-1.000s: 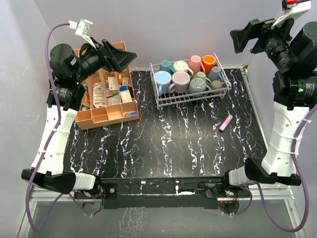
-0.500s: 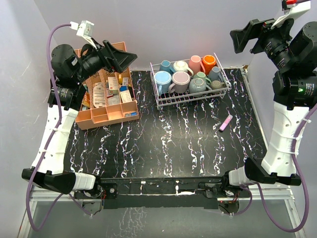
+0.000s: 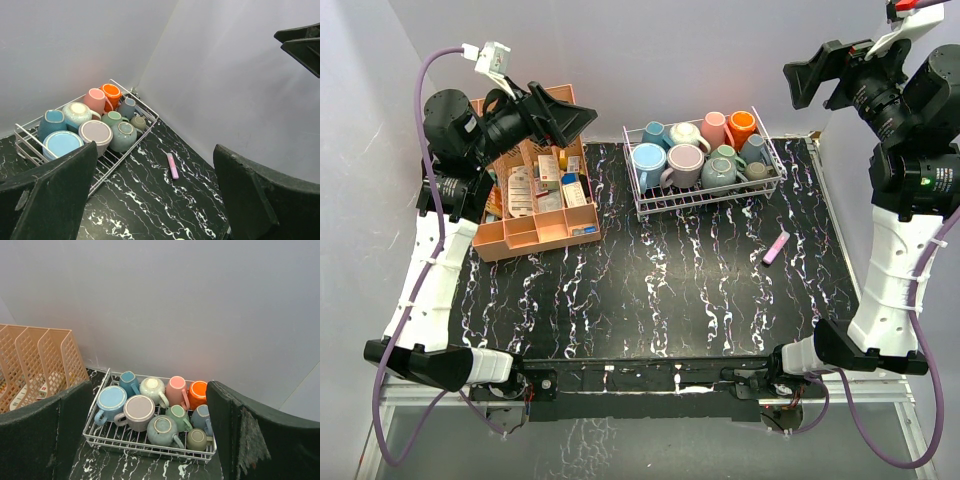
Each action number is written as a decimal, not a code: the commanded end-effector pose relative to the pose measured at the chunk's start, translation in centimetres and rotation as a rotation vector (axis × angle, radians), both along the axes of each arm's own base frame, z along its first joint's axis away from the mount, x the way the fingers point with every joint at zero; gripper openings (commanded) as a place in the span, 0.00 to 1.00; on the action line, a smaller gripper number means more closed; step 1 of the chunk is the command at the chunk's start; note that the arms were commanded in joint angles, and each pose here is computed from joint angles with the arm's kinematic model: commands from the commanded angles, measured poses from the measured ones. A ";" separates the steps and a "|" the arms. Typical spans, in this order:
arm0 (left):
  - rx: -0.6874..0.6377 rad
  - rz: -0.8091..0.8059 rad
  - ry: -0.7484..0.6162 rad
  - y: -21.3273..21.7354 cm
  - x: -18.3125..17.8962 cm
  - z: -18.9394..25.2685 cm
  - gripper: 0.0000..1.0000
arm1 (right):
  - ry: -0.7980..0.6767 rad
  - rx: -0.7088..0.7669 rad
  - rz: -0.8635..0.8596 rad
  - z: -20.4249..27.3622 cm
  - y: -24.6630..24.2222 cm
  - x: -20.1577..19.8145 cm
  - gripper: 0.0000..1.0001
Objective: Load the cups into the dish rack
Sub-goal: Reset both arms
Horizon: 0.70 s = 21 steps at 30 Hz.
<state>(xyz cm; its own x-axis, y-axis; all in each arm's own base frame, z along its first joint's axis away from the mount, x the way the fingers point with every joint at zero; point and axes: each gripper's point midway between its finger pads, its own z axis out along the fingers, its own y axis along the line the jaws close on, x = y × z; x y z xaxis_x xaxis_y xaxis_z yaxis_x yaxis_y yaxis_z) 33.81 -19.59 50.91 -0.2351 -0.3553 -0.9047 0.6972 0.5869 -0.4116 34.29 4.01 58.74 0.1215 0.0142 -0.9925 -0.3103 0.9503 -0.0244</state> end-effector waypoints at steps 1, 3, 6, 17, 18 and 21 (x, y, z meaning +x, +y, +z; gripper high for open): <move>-0.004 -0.019 -0.054 0.1 -1.6 1.4 0.97 | -0.059 -0.012 -0.008 1.6 -0.1 -1.3 1.00; -0.004 -0.021 -0.054 0.1 -1.7 1.4 0.97 | -0.060 -0.012 -0.008 1.6 -0.1 -1.3 1.00; -0.003 -0.021 -0.053 0.1 -1.6 1.3 0.97 | -0.058 -0.012 -0.010 1.6 -0.1 -1.2 1.00; -0.004 -0.020 -0.054 0.1 -1.5 1.3 0.97 | -0.062 -0.017 -0.012 1.7 -0.2 -1.2 1.00; -0.004 -0.020 -0.054 0.1 -1.5 1.3 0.97 | -0.063 -0.017 -0.013 1.7 -0.2 -1.1 1.00; -0.003 -0.019 -0.052 0.1 -1.5 1.2 0.97 | -0.062 -0.018 -0.012 1.7 -0.2 -1.1 1.00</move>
<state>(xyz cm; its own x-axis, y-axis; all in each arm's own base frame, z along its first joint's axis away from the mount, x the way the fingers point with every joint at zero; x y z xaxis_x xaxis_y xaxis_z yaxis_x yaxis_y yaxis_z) 33.96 -19.62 50.46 -0.2426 -0.3510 -0.9044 0.6941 0.5885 -0.4146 34.26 4.00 58.76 0.1228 0.0123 -0.9924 -0.3097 0.9505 -0.0265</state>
